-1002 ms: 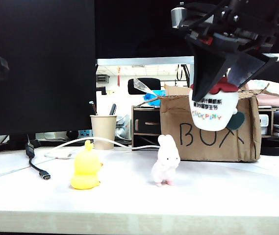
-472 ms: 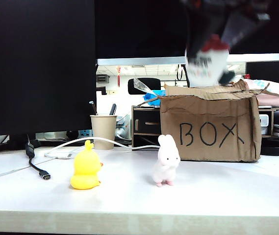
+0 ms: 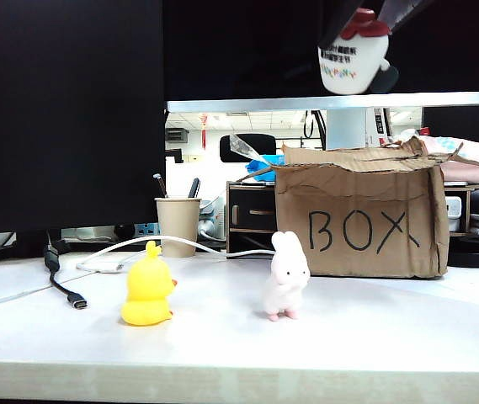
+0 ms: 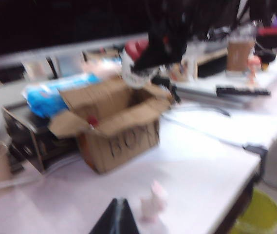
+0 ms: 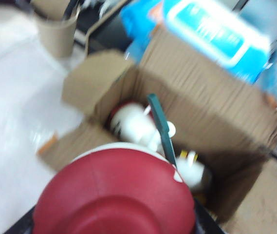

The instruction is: Put the doll that is least similar in size compared to the others into the paper box.

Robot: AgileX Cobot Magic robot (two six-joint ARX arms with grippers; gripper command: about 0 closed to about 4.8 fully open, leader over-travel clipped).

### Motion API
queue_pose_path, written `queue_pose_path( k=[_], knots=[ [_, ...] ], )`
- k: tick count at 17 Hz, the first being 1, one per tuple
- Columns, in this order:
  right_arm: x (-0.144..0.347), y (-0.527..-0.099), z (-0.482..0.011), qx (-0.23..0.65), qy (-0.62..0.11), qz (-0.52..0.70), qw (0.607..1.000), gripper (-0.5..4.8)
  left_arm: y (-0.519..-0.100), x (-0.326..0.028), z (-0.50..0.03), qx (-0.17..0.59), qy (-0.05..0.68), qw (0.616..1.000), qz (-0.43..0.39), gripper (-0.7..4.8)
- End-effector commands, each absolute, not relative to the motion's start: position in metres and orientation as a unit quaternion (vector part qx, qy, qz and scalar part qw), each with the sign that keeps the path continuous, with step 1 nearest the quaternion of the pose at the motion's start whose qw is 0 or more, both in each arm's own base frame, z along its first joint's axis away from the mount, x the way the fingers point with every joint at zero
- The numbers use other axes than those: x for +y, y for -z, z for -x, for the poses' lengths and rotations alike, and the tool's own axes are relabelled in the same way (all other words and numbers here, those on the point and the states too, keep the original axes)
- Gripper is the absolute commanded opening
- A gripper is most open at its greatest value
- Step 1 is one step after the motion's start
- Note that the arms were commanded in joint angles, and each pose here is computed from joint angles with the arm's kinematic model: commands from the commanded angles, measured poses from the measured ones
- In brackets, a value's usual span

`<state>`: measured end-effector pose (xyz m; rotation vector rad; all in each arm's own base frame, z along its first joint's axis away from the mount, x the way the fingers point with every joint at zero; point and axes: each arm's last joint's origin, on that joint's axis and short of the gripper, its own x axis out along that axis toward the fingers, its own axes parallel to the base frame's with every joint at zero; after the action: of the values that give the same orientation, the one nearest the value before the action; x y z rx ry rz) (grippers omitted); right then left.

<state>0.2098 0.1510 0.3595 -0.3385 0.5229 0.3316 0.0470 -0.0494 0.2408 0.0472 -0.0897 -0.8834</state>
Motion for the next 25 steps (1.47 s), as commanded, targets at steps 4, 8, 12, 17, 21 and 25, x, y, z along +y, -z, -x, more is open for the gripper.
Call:
queue_pose_path(
  k=[4, 8, 12, 17, 21, 25],
  knots=[
    [0.143, -0.362, -0.251, 0.195, -0.109, 0.122, 0.967, -0.06, -0.262, -0.043, -0.040, -0.081, 0.426, 0.901, -0.011, -0.05],
    [0.142, -0.335, -0.289, 0.221, -0.079, 0.124, 0.964, -0.06, -0.262, -0.043, -0.040, -0.081, 0.426, 0.901, -0.011, -0.05],
    [0.146, -0.311, -0.312, 0.244, -0.071, 0.133, 0.958, -0.06, -0.262, -0.043, -0.040, -0.081, 0.426, 0.901, -0.011, -0.05],
    [0.148, -0.312, -0.315, 0.227, -0.071, 0.126, 0.963, 1.15, -0.262, -0.043, -0.040, -0.081, 0.426, 0.901, -0.011, -0.05],
    [0.147, -0.309, -0.313, 0.248, -0.069, 0.135, 0.957, 3.92, -0.262, -0.043, -0.040, -0.081, 0.426, 0.901, -0.011, -0.05],
    [0.144, -0.316, -0.307, 0.245, -0.069, 0.133, 0.958, 1.34, -0.262, -0.043, -0.040, -0.081, 0.426, 0.901, -0.011, -0.05]
  ],
)
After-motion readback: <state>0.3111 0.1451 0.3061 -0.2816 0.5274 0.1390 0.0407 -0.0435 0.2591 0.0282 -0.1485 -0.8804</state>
